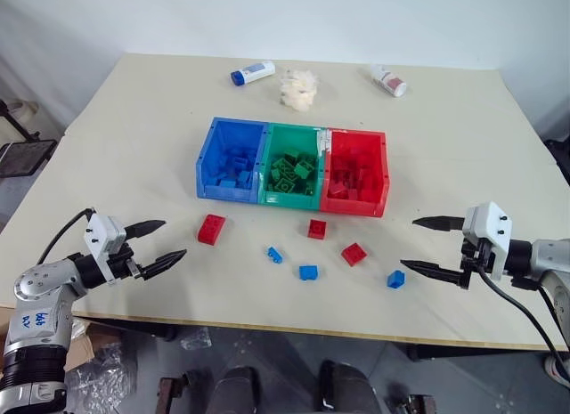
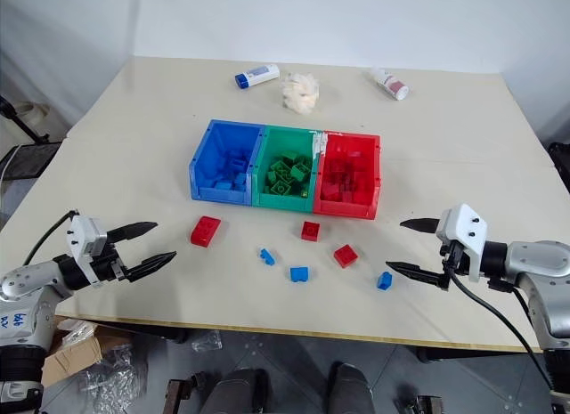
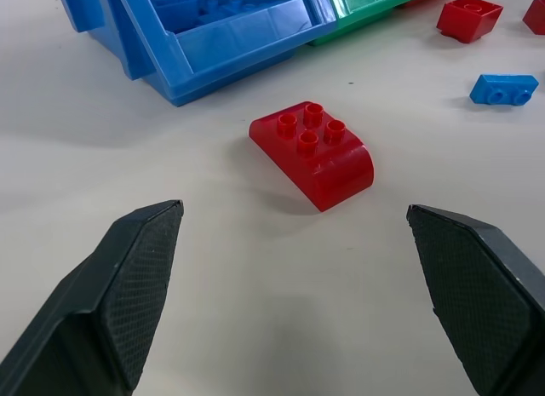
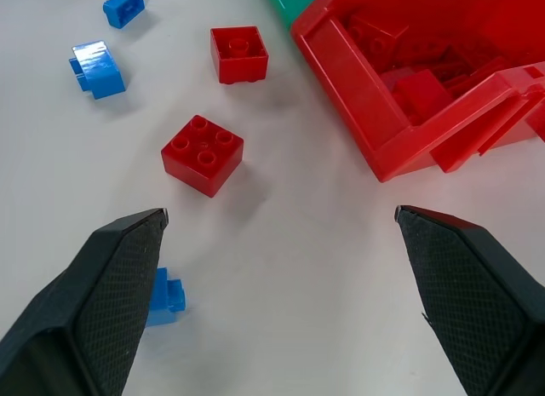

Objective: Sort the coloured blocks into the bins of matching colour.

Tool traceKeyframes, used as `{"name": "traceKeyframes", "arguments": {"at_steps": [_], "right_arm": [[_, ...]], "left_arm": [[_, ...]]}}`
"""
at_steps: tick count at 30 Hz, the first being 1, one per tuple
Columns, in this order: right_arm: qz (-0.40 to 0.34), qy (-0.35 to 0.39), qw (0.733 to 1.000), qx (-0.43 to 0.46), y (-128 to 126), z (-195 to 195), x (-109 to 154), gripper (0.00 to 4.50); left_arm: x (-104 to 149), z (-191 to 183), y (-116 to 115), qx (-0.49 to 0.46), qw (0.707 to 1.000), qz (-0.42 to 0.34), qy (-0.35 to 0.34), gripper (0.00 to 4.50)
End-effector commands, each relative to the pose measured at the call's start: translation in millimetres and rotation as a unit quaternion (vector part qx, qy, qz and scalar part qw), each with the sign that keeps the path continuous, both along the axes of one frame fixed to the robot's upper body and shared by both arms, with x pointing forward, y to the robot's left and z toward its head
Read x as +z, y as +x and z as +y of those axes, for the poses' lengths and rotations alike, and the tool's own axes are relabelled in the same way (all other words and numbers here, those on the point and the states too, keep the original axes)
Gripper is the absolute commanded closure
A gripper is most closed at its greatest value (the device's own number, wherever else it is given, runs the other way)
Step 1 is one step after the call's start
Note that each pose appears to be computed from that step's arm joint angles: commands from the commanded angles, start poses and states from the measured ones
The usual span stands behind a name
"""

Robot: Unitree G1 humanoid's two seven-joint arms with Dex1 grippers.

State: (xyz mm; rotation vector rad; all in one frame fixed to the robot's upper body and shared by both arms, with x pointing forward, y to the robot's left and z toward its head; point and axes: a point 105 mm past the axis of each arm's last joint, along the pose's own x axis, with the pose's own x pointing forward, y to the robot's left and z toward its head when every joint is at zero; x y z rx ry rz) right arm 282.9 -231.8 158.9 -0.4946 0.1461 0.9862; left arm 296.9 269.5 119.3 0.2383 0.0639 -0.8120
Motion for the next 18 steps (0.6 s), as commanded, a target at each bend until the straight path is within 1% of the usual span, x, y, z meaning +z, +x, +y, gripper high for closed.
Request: {"name": "traceKeyframes", "arguments": {"at_steps": [1, 4, 6, 8, 11, 14, 16, 18], "right_arm": [[-0.033, 0.006, 0.999, -0.002, 2.5, 1.4, 17.3, 0.02], [-0.033, 0.017, 0.999, -0.002, 4.0, 6.7, 18.6, 0.02], [-0.033, 0.021, 0.999, -0.005, 5.0, 9.4, 18.9, 0.02], [-0.023, 0.021, 0.999, -0.012, 4.4, 9.0, 16.6, 0.02], [0.006, 0.012, 0.999, -0.029, -2.4, 0.0, 12.1, 0.02], [0.026, -0.001, 0.998, -0.054, -12.8, -16.7, 10.5, 0.02], [0.036, -0.015, 0.997, -0.071, -21.4, -28.4, 8.7, 0.02], [0.049, -0.035, 0.995, -0.082, -34.7, -38.7, 7.1, 0.02]], "left_arm": [[8.6, -5.8, -0.7, -0.021, 1.000, -0.011, 0.015, 0.00], [10.3, -7.3, 4.1, -0.011, 1.000, -0.002, 0.003, 0.00], [10.6, -9.7, 5.5, -0.011, 1.000, 0.018, -0.018, 0.00], [8.7, -12.5, 6.0, -0.015, 1.000, 0.018, -0.004, 0.00], [5.4, -16.1, 4.9, -0.029, 0.999, 0.013, 0.022, 0.00], [8.6, -19.8, 4.5, -0.052, 0.999, 0.006, 0.001, 0.00], [12.0, -20.8, 5.4, -0.064, 0.998, -0.011, -0.004, 0.00], [14.2, -21.2, 7.3, -0.071, 0.997, -0.018, -0.010, 0.00]]}}
